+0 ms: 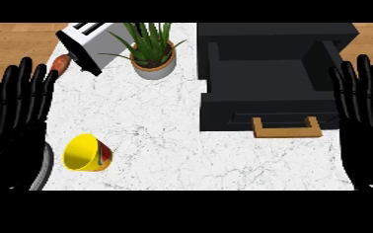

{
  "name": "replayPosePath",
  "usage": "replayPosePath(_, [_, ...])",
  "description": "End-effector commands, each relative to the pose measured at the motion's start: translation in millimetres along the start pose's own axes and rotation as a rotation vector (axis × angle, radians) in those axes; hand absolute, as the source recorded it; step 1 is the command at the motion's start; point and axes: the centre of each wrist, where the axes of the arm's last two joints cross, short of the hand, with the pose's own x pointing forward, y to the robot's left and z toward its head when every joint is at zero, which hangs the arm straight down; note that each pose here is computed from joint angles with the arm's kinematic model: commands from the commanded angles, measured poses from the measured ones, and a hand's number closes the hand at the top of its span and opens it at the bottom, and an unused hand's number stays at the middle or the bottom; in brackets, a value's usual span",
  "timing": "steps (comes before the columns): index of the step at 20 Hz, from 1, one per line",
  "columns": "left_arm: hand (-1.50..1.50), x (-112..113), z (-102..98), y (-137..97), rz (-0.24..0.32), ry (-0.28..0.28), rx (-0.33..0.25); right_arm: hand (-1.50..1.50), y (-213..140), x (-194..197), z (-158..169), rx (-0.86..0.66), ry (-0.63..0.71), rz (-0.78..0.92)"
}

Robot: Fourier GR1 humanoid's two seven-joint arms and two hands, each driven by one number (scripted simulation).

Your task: Pick up the cup, place it into the drawer and close the drawer

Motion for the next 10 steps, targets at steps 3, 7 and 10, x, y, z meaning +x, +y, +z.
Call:
replayPosePath(3, [-1.50,12,36,23,0.008,-0.034,-0.055,-1.50,3,17,-4,0.016,0.014,0.000])
replayPosePath(7, [-1.50,-13,46,27,0.211,0.070,0.006,-1.50,5,-2,7,0.104,0.141,-0.087])
replayPosePath(10, [-1.50,-5,47,21,0.235,0.107,-0.007,-1.50,10,-14,14,0.099,0.130,-0.105])
